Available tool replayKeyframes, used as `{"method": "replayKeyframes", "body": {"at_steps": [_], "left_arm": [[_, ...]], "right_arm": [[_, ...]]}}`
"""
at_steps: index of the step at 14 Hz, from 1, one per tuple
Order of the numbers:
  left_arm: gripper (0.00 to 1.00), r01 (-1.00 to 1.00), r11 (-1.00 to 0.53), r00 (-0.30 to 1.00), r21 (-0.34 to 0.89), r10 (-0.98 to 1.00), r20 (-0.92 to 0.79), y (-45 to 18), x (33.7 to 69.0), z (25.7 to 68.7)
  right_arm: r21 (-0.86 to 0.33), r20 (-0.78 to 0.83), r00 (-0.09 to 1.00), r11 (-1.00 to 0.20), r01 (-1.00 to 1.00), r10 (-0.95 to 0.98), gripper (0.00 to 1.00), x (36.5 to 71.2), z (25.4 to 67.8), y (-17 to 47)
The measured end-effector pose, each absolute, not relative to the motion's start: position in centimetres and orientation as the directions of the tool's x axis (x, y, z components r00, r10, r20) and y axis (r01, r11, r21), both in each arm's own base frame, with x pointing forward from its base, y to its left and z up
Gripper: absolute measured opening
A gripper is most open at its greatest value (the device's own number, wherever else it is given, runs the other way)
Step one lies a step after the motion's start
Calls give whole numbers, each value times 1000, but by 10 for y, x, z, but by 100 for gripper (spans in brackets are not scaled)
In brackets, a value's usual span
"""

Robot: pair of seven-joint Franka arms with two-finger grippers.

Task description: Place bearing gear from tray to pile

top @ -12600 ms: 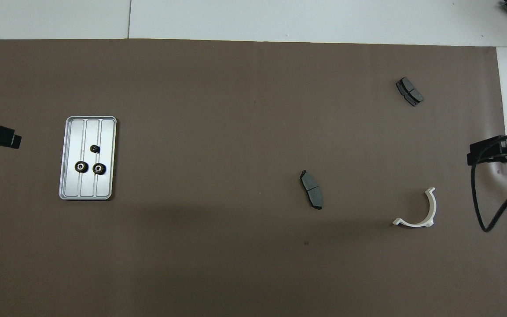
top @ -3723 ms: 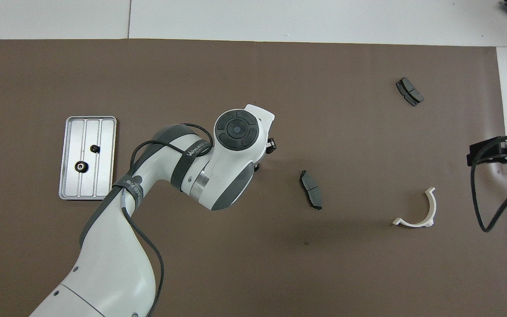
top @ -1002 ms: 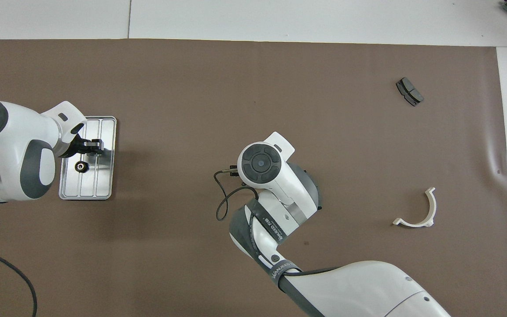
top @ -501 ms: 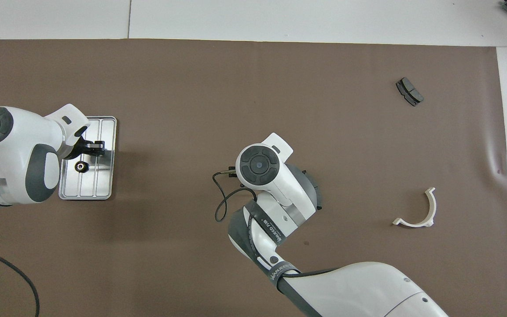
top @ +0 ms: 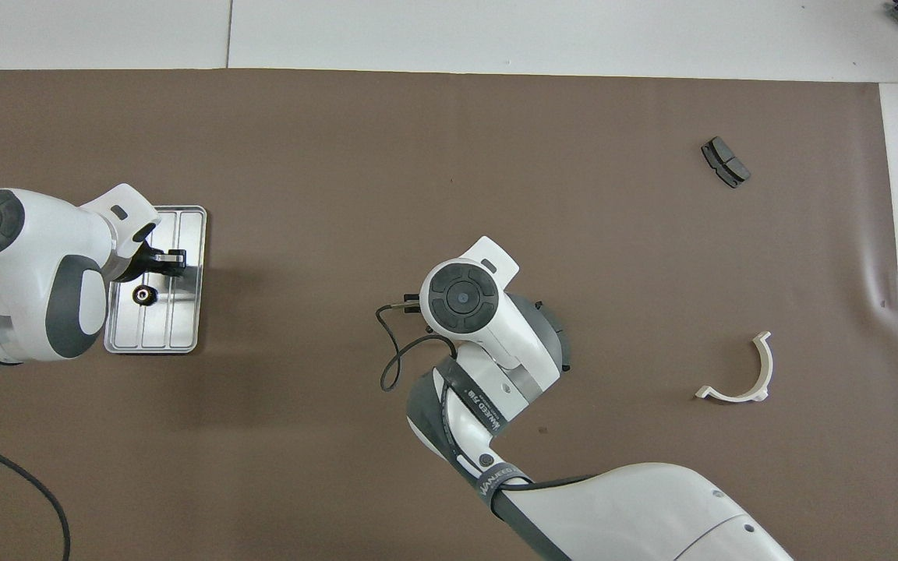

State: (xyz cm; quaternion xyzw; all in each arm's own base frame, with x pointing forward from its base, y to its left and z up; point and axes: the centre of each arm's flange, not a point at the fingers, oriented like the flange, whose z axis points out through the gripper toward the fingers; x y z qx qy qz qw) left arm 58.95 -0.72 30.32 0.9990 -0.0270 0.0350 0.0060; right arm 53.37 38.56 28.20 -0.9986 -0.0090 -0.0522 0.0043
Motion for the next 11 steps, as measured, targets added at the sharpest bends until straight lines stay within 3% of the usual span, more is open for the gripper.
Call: {"method": "replayKeyframes", "body": {"at_steps": [4, 6, 7, 8, 9, 11], "left_arm": [[25, -52, -999, 996, 10, -51, 73, -7, 590, 305], [25, -38, -999, 996, 13, -37, 77, -11, 595, 313], [25, -26, -1000, 997, 16, -24, 71, -16, 599, 320], [25, -9, -1000, 998, 18, -7, 65, -25, 602, 330], [25, 11, -1000, 998, 21, 13, 64, -38, 606, 340], [25, 59, -998, 996, 29, 61, 69, -68, 610, 351]], "right_arm": [[-8, 111, 994, -1000, 21, 20, 72, 534, 282, 385], [-9, 119, 993, -1000, 24, 23, 56, 535, 285, 385], [-10, 121, 992, -1000, 25, 24, 56, 535, 285, 385], [-12, 126, 992, -1000, 26, 24, 49, 536, 286, 385], [-16, 132, 991, -1000, 26, 23, 38, 536, 289, 386], [-15, 132, 991, -1000, 24, 22, 35, 537, 288, 385]]}}
